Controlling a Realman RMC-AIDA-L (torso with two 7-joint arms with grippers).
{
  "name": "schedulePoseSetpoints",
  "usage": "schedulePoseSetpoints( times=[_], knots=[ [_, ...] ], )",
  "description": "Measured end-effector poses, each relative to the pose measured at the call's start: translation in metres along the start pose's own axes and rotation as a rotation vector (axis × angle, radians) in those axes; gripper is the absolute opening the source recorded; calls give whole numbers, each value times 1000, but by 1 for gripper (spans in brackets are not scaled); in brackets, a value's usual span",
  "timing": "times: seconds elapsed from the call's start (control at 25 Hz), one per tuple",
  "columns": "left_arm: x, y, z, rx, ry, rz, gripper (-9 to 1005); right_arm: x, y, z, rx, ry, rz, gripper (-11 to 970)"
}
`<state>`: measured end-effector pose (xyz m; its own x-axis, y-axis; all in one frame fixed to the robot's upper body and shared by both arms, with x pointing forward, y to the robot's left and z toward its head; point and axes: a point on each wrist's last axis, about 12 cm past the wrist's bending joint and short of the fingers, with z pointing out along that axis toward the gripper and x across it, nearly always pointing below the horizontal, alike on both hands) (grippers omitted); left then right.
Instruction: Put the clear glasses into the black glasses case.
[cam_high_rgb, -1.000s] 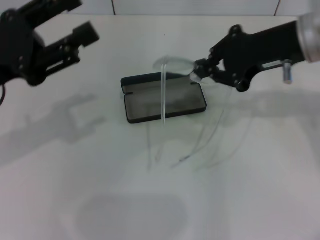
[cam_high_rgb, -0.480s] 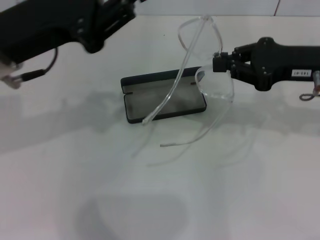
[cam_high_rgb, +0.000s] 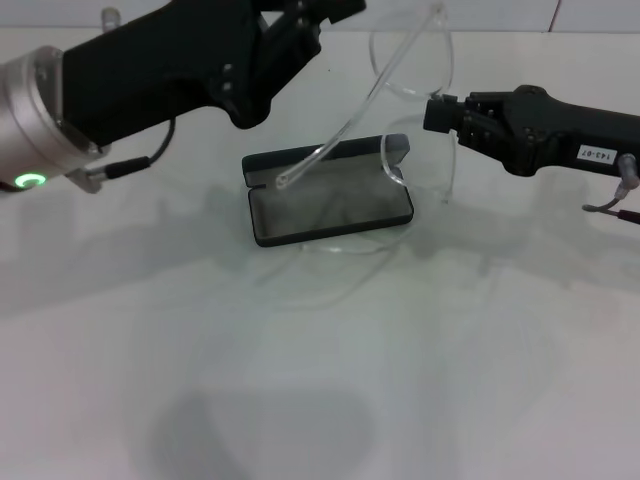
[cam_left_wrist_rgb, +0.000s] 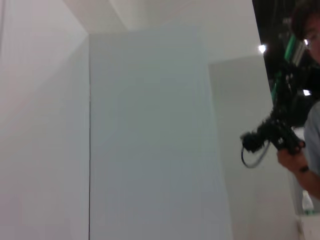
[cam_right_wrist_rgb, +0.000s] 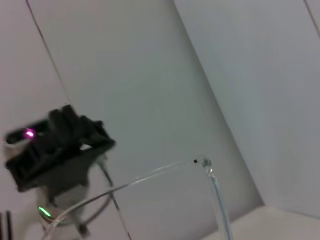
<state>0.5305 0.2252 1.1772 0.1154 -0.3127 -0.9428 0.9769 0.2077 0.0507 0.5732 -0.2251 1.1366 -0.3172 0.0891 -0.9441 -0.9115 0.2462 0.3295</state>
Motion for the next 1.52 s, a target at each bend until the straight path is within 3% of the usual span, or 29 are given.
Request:
schedulePoseSetpoints(
  times=[0.76,1.52],
  knots=[
    [27,-5,16,42,3,-117,35,-4,13,16,-122,-19,2,57],
    [33,-6,18,40,-4,-101,36,-10,22,27,-209,-44,0,57]
  ],
)
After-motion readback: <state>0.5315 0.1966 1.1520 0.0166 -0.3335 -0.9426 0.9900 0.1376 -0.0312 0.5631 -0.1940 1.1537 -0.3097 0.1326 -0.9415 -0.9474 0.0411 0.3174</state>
